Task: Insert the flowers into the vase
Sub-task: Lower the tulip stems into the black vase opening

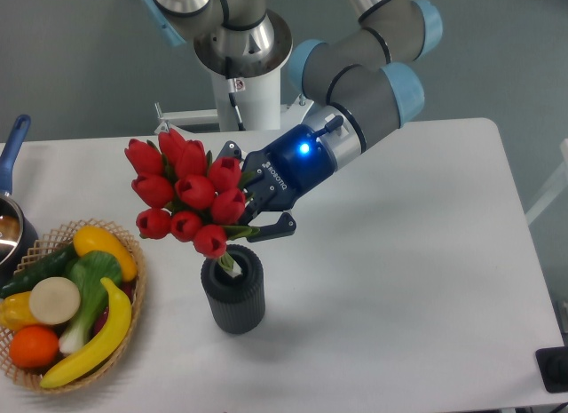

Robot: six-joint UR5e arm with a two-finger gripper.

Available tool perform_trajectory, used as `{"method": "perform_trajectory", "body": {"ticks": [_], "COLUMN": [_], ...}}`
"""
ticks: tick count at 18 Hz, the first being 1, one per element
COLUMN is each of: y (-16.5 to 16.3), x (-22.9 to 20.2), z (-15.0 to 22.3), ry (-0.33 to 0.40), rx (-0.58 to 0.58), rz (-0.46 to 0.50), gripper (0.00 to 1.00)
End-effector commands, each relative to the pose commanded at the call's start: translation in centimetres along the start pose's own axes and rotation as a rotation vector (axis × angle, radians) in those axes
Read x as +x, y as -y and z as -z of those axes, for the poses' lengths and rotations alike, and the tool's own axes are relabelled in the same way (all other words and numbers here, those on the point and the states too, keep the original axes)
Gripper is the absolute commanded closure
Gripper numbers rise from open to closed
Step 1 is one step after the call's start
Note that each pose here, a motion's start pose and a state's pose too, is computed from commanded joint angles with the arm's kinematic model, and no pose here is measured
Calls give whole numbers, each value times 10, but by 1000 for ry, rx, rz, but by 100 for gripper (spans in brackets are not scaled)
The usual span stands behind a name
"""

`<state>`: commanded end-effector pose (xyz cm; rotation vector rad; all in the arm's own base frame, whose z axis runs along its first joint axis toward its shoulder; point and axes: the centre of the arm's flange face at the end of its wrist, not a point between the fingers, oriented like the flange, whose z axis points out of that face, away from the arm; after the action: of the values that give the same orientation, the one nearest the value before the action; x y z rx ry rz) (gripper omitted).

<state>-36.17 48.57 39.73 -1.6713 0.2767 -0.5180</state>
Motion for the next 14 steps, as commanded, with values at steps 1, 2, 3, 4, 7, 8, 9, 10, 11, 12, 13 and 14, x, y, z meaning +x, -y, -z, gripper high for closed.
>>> {"method": "perform_trajectory", "body": {"ticks": [1, 2, 3, 4, 7, 8, 9, 10, 11, 12, 13, 14], "y": [-4, -8, -11, -15, -19, -20, -23, -27, -29, -33, -37, -39], "x": [0, 1, 1, 2, 1, 0, 0, -1, -2, -4, -7, -9], "z": [1, -1, -1, -1, -2, -1, -2, -2, -2, -3, -3, -3], "ry": [2, 1, 0, -1, -2, 0, 1, 5, 9, 11, 12, 11], "rx": [-3, -5, -5, -6, -6, -7, -13, -25, -35, -41, -45, -46], "rz": [-1, 0, 1, 0, -6, -8, -5, -3, -10, -11, -16, -20], "gripper": [61, 61, 61, 61, 61, 61, 61, 61, 61, 61, 61, 61]}}
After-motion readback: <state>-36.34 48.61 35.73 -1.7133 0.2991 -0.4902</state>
